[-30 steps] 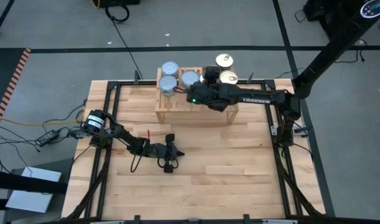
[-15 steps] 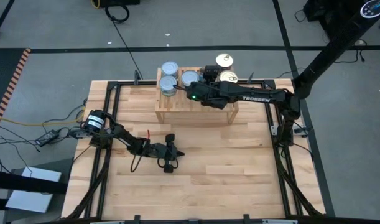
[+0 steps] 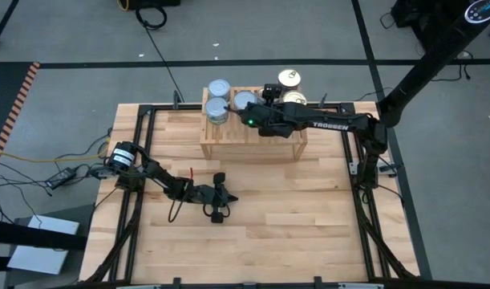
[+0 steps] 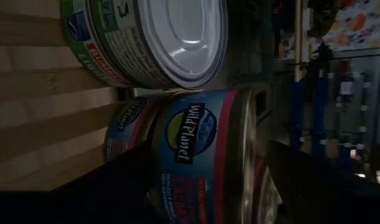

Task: Stack canned seafood by type on shelf
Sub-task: Stack the blue tuna can on top of the other blue tuna can on the shelf

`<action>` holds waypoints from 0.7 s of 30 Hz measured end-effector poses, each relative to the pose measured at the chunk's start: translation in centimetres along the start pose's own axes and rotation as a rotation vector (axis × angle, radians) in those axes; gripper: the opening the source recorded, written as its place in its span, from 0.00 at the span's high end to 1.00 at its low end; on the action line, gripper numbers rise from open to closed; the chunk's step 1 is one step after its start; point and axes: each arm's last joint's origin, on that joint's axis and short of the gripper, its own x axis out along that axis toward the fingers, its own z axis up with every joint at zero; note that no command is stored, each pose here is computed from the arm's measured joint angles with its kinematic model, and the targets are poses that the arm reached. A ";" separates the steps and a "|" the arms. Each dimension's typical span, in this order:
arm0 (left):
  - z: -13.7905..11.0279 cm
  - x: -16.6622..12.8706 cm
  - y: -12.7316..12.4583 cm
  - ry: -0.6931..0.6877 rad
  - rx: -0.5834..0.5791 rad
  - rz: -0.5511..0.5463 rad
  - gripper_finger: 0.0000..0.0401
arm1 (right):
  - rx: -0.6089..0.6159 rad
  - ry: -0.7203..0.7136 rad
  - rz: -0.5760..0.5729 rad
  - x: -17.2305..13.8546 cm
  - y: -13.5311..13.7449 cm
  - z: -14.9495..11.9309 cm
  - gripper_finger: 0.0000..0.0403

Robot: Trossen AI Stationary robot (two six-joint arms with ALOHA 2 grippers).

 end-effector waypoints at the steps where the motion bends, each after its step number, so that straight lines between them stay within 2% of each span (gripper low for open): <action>1: 0.0 0.0 0.0 0.000 0.000 0.000 0.99 | 0.008 -0.003 0.011 0.1 -0.1 0.0 0.20; 9: 0.0 0.0 0.0 0.000 0.000 0.000 0.99 | 0.033 -0.013 0.058 0.8 -0.5 -0.2 0.21; 21: 0.0 0.0 0.0 0.003 0.001 0.000 0.99 | 0.087 -0.024 0.056 1.6 -1.2 -0.2 0.18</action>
